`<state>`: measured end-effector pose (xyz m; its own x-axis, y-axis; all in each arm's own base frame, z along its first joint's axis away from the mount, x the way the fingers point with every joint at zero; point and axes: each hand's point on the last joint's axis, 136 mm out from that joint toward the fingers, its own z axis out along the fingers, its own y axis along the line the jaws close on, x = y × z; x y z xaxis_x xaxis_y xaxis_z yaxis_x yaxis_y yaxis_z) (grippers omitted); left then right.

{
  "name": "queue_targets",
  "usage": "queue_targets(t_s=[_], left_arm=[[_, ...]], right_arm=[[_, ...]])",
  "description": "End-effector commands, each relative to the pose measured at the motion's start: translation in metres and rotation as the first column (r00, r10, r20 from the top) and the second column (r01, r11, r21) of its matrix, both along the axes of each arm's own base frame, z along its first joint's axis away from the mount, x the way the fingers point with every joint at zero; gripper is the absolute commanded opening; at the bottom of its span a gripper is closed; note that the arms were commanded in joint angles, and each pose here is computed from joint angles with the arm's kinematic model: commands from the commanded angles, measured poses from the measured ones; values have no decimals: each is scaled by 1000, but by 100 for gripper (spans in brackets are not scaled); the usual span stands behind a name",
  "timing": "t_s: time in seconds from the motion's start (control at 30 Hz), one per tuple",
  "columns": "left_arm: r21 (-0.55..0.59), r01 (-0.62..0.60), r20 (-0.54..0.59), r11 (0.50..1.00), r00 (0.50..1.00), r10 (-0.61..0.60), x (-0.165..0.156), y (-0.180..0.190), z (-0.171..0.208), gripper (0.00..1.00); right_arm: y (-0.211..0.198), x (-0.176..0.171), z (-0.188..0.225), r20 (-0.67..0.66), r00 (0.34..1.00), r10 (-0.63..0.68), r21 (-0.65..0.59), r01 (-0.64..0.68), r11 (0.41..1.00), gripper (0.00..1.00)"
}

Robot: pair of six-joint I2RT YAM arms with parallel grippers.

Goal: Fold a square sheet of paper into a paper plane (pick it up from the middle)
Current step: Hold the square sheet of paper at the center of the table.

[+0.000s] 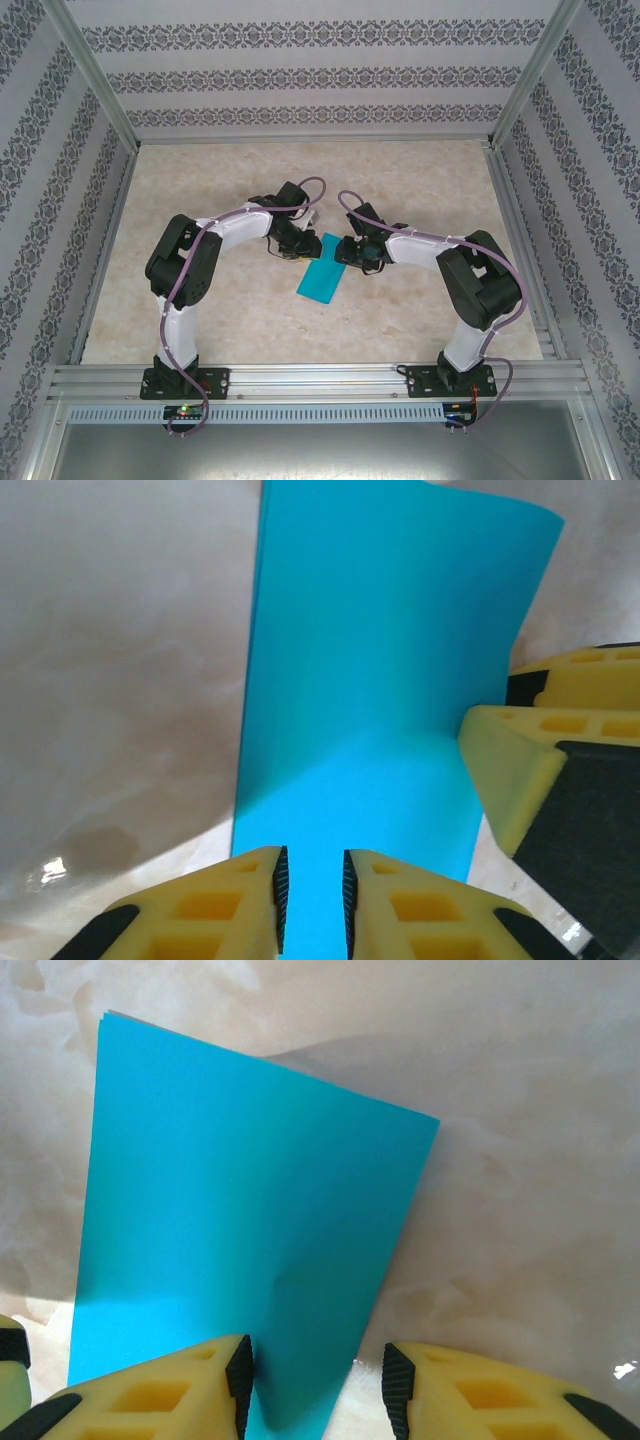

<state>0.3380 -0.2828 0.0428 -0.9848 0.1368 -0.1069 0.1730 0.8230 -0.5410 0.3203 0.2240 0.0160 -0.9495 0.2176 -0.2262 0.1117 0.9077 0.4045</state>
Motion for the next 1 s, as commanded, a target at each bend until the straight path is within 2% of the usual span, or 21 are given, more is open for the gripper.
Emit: queue_targets(t_s=[0.0, 0.37, 0.7, 0.97], left_arm=[[-51, 10, 2, 999, 1000, -9, 4, -15, -2, 24], [-74, 20, -27, 997, 999, -22, 2, -21, -19, 19], [10, 26, -57, 1000, 998, -25, -8, -6, -45, 17], [98, 40, -72, 994, 997, -33, -14, 9, -65, 17]], right_arm=[[9, 2, -28, 15, 1000, 20, -7, -20, 1000, 43], [10, 1, -28, 17, 1000, 21, 1, -21, 1000, 43], [9, 0, -24, 26, 999, 23, 5, -23, 1000, 43], [4, 6, 11, 102, 995, 3, 48, -8, 999, 47]])
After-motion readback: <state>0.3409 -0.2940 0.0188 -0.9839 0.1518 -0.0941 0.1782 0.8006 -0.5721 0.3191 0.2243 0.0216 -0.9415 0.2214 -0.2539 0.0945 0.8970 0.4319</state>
